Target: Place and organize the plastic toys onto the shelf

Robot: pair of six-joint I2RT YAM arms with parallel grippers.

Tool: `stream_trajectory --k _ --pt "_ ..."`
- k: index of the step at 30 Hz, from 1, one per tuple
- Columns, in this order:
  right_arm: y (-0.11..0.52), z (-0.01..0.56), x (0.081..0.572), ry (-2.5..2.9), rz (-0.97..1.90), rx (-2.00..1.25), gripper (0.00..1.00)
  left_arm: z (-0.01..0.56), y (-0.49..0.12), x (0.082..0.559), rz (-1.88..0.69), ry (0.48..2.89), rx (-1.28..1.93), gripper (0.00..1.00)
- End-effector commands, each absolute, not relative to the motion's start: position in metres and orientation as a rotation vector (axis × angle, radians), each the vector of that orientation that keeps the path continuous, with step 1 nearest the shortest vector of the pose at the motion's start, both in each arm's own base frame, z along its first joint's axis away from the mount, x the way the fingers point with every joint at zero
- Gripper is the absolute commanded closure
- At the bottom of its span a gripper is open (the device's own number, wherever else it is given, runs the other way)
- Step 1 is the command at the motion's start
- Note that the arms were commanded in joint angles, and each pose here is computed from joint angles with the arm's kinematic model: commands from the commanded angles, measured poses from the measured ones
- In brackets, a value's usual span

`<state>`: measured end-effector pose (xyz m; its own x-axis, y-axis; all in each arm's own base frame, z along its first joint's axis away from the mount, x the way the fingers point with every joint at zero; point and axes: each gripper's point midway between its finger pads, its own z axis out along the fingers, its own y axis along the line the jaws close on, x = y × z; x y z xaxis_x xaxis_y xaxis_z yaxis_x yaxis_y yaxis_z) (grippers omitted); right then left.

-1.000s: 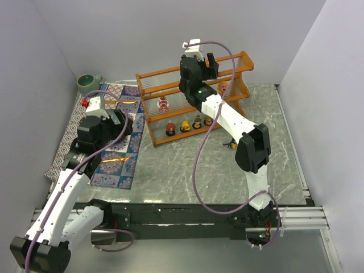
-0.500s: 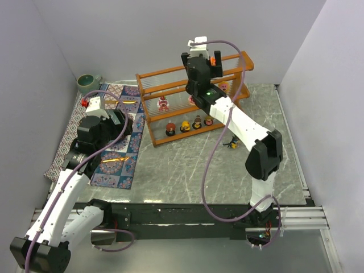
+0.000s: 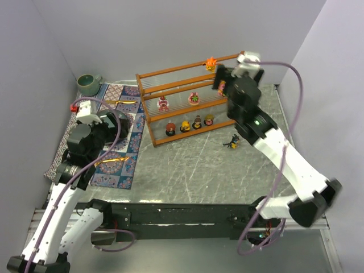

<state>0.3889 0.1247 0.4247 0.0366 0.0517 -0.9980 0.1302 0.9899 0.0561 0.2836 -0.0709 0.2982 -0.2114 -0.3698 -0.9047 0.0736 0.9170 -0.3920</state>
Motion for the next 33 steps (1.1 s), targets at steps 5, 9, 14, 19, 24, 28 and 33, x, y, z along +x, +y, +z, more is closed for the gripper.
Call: stream_trajectory --k 5,9,14,19,24,28,33 --pt "0.088 0.306 0.338 1.745 0.059 0.274 0.0 0.326 -0.068 0.269 -0.442 1.611 -0.207 0.03" --pt "0.066 0.258 0.32 1.826 0.108 0.316 0.0 0.323 -0.064 0.264 -0.426 1.595 -0.216 0.03" --pt "0.045 0.198 0.305 1.857 0.186 0.344 0.02 0.319 -0.066 0.263 -0.431 1.597 -0.209 0.03" --pt "0.014 0.17 0.309 1.774 0.257 0.446 0.07 0.313 -0.073 0.266 -0.44 1.62 -0.188 0.03" --pt "0.016 0.147 0.322 1.793 0.541 0.456 0.07 0.308 -0.078 0.268 -0.444 1.641 -0.172 0.03" --pt "0.014 0.139 0.339 1.822 0.596 0.444 0.07 0.306 -0.081 0.268 -0.449 1.649 -0.162 0.03" --pt "0.018 0.132 0.352 1.863 0.629 0.386 0.06 0.306 -0.084 0.267 -0.461 1.648 -0.151 0.03"
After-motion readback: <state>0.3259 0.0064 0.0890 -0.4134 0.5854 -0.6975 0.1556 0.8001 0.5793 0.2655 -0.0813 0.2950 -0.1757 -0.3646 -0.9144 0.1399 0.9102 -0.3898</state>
